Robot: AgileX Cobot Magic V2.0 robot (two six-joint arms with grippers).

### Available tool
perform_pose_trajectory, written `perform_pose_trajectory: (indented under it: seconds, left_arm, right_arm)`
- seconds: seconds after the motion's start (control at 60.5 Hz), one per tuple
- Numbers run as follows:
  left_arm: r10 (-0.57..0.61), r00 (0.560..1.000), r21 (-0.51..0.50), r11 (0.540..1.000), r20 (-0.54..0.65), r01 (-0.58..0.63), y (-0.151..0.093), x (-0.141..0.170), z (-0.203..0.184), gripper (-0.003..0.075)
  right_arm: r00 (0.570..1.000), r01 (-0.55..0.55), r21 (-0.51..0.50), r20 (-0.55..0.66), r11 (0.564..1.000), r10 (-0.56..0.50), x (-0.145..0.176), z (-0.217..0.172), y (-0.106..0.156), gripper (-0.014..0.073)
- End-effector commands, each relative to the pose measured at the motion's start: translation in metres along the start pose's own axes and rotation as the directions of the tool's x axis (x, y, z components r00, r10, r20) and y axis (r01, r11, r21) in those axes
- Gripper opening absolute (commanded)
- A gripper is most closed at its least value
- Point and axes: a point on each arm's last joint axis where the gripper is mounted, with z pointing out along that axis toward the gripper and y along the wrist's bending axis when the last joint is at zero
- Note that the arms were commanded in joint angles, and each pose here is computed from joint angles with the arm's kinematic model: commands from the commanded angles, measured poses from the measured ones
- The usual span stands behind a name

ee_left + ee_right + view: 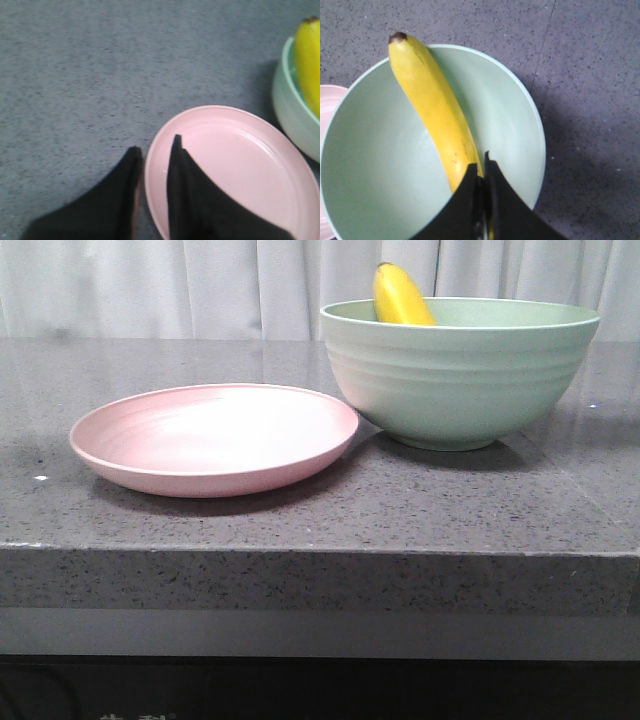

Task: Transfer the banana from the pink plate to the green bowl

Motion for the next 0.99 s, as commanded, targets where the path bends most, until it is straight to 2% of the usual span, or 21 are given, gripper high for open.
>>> perform_pose_trajectory:
  seconds: [0.0,0.132,0.314,0.479,0.678,0.843,0.975]
  left_arm:
    - [-0.023,0.991,-0.036,0.999,0.132,0.028,0.011,-0.017,-0.020,-0.0018]
    - [-0.009,0.982,-0.083,0.996,0.188,0.025,0.020,-0.014,-0.038,-0.0018]
    - [0.019,0.945,-0.093,0.996,0.326,0.012,0.018,0.011,-0.071,-0.0018]
    - [0.034,0.896,-0.093,0.996,0.442,0.009,0.018,0.061,-0.098,-0.0018]
    - [0.039,0.869,-0.091,0.996,0.493,0.007,0.019,0.119,-0.115,-0.0018]
    - [0.045,0.839,-0.087,0.996,0.542,0.003,0.019,0.149,-0.124,-0.0018]
    - [0.048,0.824,-0.086,0.996,0.565,0.001,0.020,0.161,-0.127,-0.0018]
  right_arm:
    - [0.992,0.002,0.006,0.125,1.000,-0.002,-0.006,-0.034,0.002,-0.0067]
    - [0.982,0.005,0.015,0.188,1.000,-0.008,0.011,-0.050,0.002,-0.0067]
    - [0.946,0.055,0.045,0.318,0.997,-0.066,0.065,-0.067,0.000,-0.0068]
    - [0.885,0.039,0.072,0.461,0.997,-0.068,0.137,-0.076,-0.007,-0.0068]
    - [0.801,0.038,0.099,0.591,0.994,-0.089,0.215,-0.077,-0.016,-0.0068]
    - [0.746,0.047,0.097,0.658,0.994,-0.099,0.247,-0.084,-0.017,-0.0068]
    - [0.711,0.053,0.095,0.695,0.994,-0.104,0.255,-0.090,-0.016,-0.0068]
